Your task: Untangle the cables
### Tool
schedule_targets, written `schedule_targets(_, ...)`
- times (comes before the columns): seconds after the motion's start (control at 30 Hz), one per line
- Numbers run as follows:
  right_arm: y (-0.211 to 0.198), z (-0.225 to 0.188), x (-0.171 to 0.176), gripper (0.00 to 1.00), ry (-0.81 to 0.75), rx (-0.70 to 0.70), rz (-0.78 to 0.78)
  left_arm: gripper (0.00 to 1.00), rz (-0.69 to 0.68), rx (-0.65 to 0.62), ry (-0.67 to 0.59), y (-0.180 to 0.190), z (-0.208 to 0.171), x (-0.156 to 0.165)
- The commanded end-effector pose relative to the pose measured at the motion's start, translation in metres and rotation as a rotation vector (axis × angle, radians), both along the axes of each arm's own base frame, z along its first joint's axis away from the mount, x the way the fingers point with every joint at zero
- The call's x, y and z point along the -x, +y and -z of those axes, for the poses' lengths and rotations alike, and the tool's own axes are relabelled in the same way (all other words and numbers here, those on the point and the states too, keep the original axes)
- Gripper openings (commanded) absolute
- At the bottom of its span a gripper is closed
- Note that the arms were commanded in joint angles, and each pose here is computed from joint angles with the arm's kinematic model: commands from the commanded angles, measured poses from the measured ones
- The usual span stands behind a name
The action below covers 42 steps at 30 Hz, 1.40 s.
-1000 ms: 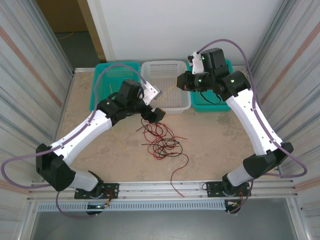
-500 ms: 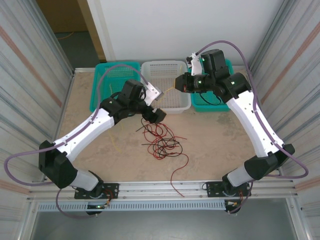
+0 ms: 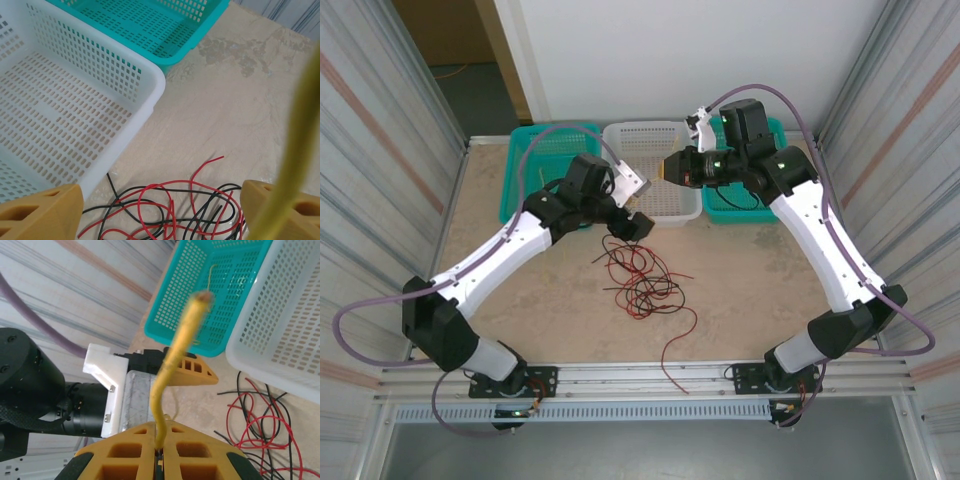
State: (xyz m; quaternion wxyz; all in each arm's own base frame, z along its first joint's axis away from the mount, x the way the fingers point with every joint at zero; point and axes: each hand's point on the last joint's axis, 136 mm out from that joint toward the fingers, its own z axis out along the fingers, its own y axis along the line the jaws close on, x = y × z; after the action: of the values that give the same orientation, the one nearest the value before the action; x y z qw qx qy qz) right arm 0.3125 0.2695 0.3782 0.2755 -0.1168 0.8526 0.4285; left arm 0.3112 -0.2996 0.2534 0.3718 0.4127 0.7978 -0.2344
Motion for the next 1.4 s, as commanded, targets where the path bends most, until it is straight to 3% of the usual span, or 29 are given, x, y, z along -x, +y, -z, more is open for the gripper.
schedule_targets(0.0, 0.006, -0.013, 0.005, 0.1, -0.01, -0.06, -0.043, 0.75, 0.044, 0.01, -0.003, -0.007, -0.004, 0.0)
schedule_targets(0.23, 0.006, -0.016, 0.004, 0.1, -0.007, -0.086, -0.044, 0.4, 0.062, -0.001, -0.002, -0.011, 0.0, 0.003)
schedule_targets(0.57, 0.003, -0.012, 0.004, 0.11, -0.014, -0.098, -0.032, 0.02, 0.05, 0.031, 0.053, -0.014, 0.002, 0.008)
schedule_targets(0.9, -0.004, -0.01, 0.0, 0.12, -0.002, -0.095, -0.002, 0.0, 0.03, 0.071, 0.074, -0.013, 0.003, 0.01)
schedule_targets(1.37, -0.008, -0.006, -0.006, 0.15, 0.004, -0.094, 0.041, 0.0, 0.04, 0.183, 0.08, -0.006, -0.025, 0.019)
